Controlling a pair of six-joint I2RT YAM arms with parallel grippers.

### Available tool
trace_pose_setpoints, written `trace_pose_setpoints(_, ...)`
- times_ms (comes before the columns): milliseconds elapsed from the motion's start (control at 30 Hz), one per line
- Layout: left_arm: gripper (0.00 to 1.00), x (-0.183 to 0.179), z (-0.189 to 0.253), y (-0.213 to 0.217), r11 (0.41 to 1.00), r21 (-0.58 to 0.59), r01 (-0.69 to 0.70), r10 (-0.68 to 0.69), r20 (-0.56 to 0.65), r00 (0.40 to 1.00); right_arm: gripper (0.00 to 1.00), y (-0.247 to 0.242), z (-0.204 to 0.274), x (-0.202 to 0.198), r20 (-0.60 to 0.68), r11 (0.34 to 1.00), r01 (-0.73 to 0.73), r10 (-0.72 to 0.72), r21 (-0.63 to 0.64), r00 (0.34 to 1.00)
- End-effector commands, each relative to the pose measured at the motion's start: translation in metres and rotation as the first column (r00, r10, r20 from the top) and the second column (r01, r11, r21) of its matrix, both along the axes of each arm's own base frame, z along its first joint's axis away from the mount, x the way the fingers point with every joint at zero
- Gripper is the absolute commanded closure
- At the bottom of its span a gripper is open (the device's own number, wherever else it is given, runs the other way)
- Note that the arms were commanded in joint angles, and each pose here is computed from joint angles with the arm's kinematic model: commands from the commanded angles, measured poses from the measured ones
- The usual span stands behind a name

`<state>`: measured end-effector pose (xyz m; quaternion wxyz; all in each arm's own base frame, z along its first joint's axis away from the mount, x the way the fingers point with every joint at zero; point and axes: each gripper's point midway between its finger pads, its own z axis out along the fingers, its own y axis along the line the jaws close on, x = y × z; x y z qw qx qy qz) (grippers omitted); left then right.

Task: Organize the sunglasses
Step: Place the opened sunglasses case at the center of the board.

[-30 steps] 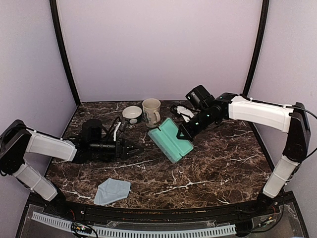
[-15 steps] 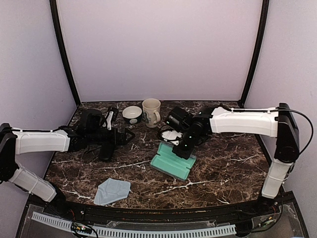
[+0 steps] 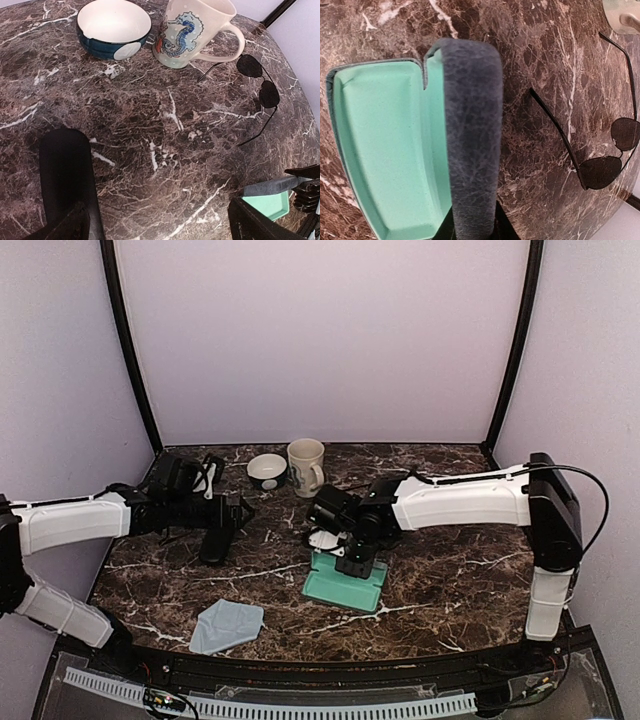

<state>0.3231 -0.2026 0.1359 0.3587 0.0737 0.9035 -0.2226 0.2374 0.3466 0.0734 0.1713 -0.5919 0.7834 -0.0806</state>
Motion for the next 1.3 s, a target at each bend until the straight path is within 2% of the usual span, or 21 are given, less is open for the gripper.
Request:
trace_pose_setpoints(0, 0.01, -0.008, 0.006, 0.014, 0.997, 0.070, -0.017, 0.018, -0.013, 1.000, 0.75, 0.010, 0.016, 0.012, 0.082, 1.000, -0.003, 0.001, 0.018, 0.997)
trace_pose_setpoints(33, 0.01, -0.011, 0.005, 0.017, 0.997, 0.079, -0.020, 0.022, -0.022, 1.000, 0.71, 0.009, 0.016, 0.013, 0.088, 1.000, 0.001, -0.002, 0.016, 0.996)
trace_pose_setpoints(100, 0.01, -0.016, 0.003, 0.020, 0.996, 0.092, -0.020, 0.023, -0.035, 0.999, 0.69, 0.009, 0.019, 0.016, 0.110, 1.000, 0.004, -0.005, 0.015, 0.994)
trace_pose_setpoints(533, 0.02, -0.029, 0.002, 0.036, 0.992, 0.115, -0.060, 0.063, -0.018, 0.998, 0.93, 0.043, 0.029, 0.034, 0.153, 0.997, -0.052, 0.043, 0.056, 0.987)
trace_pose_setpoints(767, 0.02, -0.028, 0.003, 0.039, 0.989, 0.127, -0.070, 0.072, -0.008, 0.997, 0.96, 0.058, 0.033, 0.043, 0.183, 0.995, -0.074, 0.060, 0.071, 0.981)
trace_pose_setpoints(900, 0.02, -0.028, 0.000, 0.041, 0.988, 0.136, -0.078, 0.080, -0.008, 0.997, 0.96, 0.071, 0.044, 0.057, 0.251, 0.993, -0.091, 0.070, 0.073, 0.965)
trace_pose_setpoints(1033, 0.02, -0.025, -0.002, 0.043, 0.986, 0.143, -0.090, 0.092, -0.004, 0.996, 0.97, 0.078, 0.046, 0.079, 0.355, 0.997, -0.076, 0.069, 0.008, 0.932)
trace_pose_setpoints(1267, 0.01, -0.018, 0.006, 0.041, 0.985, 0.130, -0.110, 0.110, 0.012, 0.994, 0.95, 0.089, 0.062, 0.111, 0.577, 0.998, -0.015, 0.048, -0.062, 0.815)
